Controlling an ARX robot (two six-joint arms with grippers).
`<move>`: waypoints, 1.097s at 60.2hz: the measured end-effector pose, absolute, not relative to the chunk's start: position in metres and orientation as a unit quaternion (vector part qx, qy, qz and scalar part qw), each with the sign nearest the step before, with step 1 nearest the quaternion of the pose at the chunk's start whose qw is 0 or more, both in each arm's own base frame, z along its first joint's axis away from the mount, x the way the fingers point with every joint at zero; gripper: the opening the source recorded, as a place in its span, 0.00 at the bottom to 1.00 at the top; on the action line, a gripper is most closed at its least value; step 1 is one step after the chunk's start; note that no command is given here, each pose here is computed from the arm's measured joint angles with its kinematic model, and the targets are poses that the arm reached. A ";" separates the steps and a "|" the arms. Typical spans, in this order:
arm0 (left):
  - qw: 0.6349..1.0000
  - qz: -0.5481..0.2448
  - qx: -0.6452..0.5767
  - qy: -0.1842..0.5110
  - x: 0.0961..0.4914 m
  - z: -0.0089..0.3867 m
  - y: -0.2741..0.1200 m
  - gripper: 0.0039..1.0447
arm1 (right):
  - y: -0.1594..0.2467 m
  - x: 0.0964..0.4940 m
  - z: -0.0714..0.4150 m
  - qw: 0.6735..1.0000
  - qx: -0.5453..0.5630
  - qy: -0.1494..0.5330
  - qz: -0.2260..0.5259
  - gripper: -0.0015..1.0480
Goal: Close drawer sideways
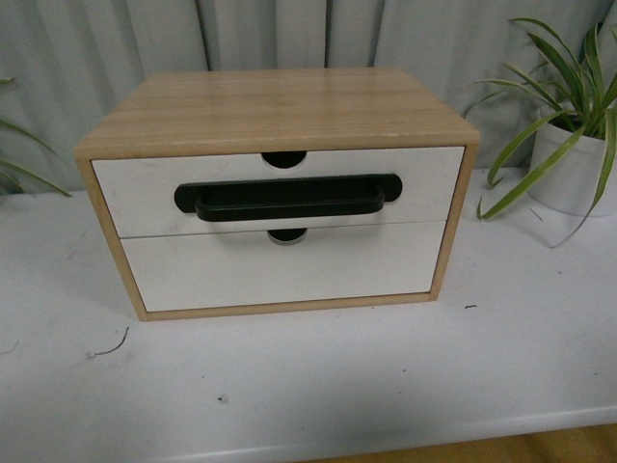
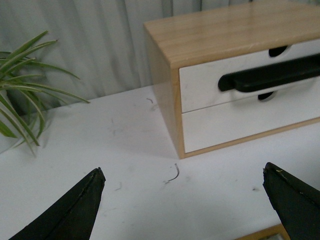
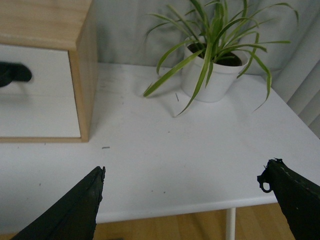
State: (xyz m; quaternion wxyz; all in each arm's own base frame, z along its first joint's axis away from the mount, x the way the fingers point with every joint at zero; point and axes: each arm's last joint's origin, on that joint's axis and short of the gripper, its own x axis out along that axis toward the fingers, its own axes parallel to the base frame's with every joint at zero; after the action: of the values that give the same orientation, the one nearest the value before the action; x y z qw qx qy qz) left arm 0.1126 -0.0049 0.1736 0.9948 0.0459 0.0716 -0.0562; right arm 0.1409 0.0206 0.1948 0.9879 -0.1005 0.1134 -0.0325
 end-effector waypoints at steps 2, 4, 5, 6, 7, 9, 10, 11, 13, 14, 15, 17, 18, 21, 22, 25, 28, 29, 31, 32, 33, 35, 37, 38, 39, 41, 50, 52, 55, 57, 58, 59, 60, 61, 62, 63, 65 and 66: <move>0.995 -0.059 0.037 0.068 0.112 0.174 -0.005 0.94 | 0.020 0.141 0.195 0.989 -0.094 0.112 -0.034 0.93; 0.995 -0.063 0.025 0.067 0.112 0.175 -0.006 0.94 | 0.021 0.141 0.194 0.989 -0.089 0.115 -0.035 0.93; 0.995 -0.062 0.022 0.070 0.112 0.174 -0.006 0.94 | 0.021 0.141 0.194 0.989 -0.088 0.117 -0.035 0.93; 0.995 -0.062 0.021 0.070 0.112 0.174 -0.006 0.94 | 0.020 0.141 0.194 0.989 -0.088 0.117 -0.035 0.93; 0.995 -0.062 0.019 0.070 0.112 0.174 -0.006 0.94 | 0.021 0.141 0.194 0.989 -0.088 0.117 -0.035 0.93; 0.995 -0.062 0.014 0.072 0.113 0.174 -0.006 0.94 | 0.021 0.141 0.193 0.989 -0.086 0.119 -0.035 0.93; 0.995 -0.062 0.013 0.071 0.113 0.174 -0.006 0.94 | 0.021 0.142 0.193 0.988 -0.086 0.120 -0.035 0.93; 0.995 -0.062 0.012 0.071 0.113 0.174 -0.006 0.94 | 0.021 0.142 0.193 0.989 -0.085 0.120 -0.035 0.93; 0.997 -0.049 0.011 0.056 0.113 0.175 -0.005 0.92 | 0.021 0.142 0.193 0.989 -0.084 0.120 -0.035 0.93; 0.999 -0.039 0.011 0.033 0.113 0.175 -0.004 0.89 | 0.021 0.142 0.194 0.991 -0.075 0.104 -0.033 0.92; 0.999 -0.032 0.011 0.024 0.113 0.174 -0.003 0.87 | 0.020 0.142 0.194 0.993 -0.068 0.090 -0.030 0.91; 1.000 -0.013 0.011 0.007 0.112 0.172 -0.001 0.82 | 0.019 0.142 0.192 0.997 -0.048 0.056 -0.019 0.86; 1.000 -0.010 0.010 0.003 0.112 0.171 -0.001 0.80 | 0.018 0.141 0.192 0.998 -0.045 0.048 -0.015 0.84; 1.000 0.002 0.006 -0.004 0.110 0.169 0.000 0.71 | 0.016 0.137 0.188 0.999 -0.028 0.017 -0.008 0.75; 1.000 0.005 0.004 -0.009 0.110 0.170 0.001 0.68 | 0.015 0.136 0.186 1.000 -0.023 0.012 -0.006 0.72; 1.000 0.000 0.004 -0.006 0.109 0.170 0.000 0.59 | 0.013 0.133 0.184 1.000 -0.017 0.006 -0.003 0.63; 1.000 -0.001 0.003 -0.003 0.109 0.169 0.000 0.52 | 0.012 0.132 0.185 1.000 -0.013 0.002 -0.003 0.56; 1.000 -0.001 0.003 -0.005 0.109 0.170 0.000 0.49 | 0.012 0.131 0.185 1.000 -0.012 0.000 -0.004 0.53; 1.000 -0.002 0.003 -0.007 0.108 0.170 0.000 0.43 | 0.011 0.130 0.184 1.000 -0.011 0.001 -0.003 0.48; 1.000 -0.002 0.003 -0.007 0.108 0.170 0.000 0.40 | 0.010 0.129 0.183 1.000 -0.011 0.001 0.000 0.44; 1.000 -0.002 0.003 0.022 0.100 0.163 0.000 0.24 | 0.000 0.126 0.179 1.000 -0.009 0.004 -0.004 0.28; 1.000 0.001 0.002 0.001 0.098 0.166 0.000 0.17 | -0.002 0.125 0.178 1.000 -0.008 0.004 -0.012 0.21; 1.000 -0.001 0.002 -0.010 0.098 0.169 0.000 0.12 | -0.001 0.124 0.178 1.000 -0.008 0.002 -0.010 0.16; 1.000 0.000 0.002 -0.010 0.097 0.169 0.000 0.10 | -0.001 0.123 0.178 1.000 -0.008 0.002 -0.008 0.15; 1.000 0.000 0.002 -0.007 0.097 0.169 0.000 0.07 | -0.001 0.123 0.177 1.000 -0.008 0.002 -0.003 0.11; 1.000 -0.001 0.002 0.001 0.098 0.166 0.000 0.02 | 0.000 0.122 0.177 1.000 -0.008 0.000 0.003 0.06; 1.000 0.000 0.001 -0.001 0.098 0.167 0.000 0.01 | 0.000 0.119 0.171 1.000 -0.006 -0.007 0.000 0.02; 1.000 0.000 0.001 0.001 0.098 0.166 0.000 0.01 | 0.000 0.118 0.169 1.000 -0.007 0.001 0.001 0.02; 1.000 0.000 0.001 0.000 0.098 0.166 0.000 0.01 | 0.000 0.117 0.170 1.000 -0.006 -0.006 0.000 0.02; 1.000 0.000 0.001 0.001 0.098 0.166 0.000 0.01 | 0.000 0.116 0.170 1.000 -0.006 -0.006 0.000 0.02; 1.000 0.000 0.001 0.001 0.098 0.166 0.000 0.01 | 0.000 0.115 0.171 1.000 -0.006 -0.007 0.000 0.02; 1.000 0.000 0.001 0.000 0.098 0.166 0.000 0.01 | 0.000 0.115 0.171 1.000 -0.006 -0.007 0.000 0.02; 1.000 0.000 0.001 0.001 0.098 0.166 0.000 0.01 | 0.000 0.114 0.171 1.000 -0.006 -0.008 0.000 0.02; 1.000 0.000 0.001 0.001 0.098 0.166 0.000 0.01 | 0.000 0.114 0.171 1.000 -0.006 -0.010 0.000 0.02; 1.000 0.000 0.001 0.001 0.098 0.166 0.000 0.01 | 0.000 0.114 0.171 1.000 -0.006 -0.009 0.000 0.02; 1.000 0.000 0.001 0.001 0.098 0.166 0.000 0.01 | 0.000 0.114 0.171 1.000 -0.006 -0.008 0.000 0.02; 1.000 0.000 0.001 0.001 0.098 0.166 0.000 0.01 | 0.000 0.113 0.170 1.000 -0.006 -0.005 0.000 0.02; 1.000 0.000 0.001 0.001 0.098 0.166 0.000 0.01 | 0.000 0.112 0.170 1.000 -0.006 -0.005 0.000 0.02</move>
State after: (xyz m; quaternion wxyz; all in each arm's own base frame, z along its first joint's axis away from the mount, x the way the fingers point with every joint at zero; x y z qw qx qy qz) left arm 0.0976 -0.0001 0.1664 1.0000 0.0007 0.0007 -0.0002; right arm 0.1123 0.0000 0.1702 1.0000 -0.0060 -0.0052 0.0000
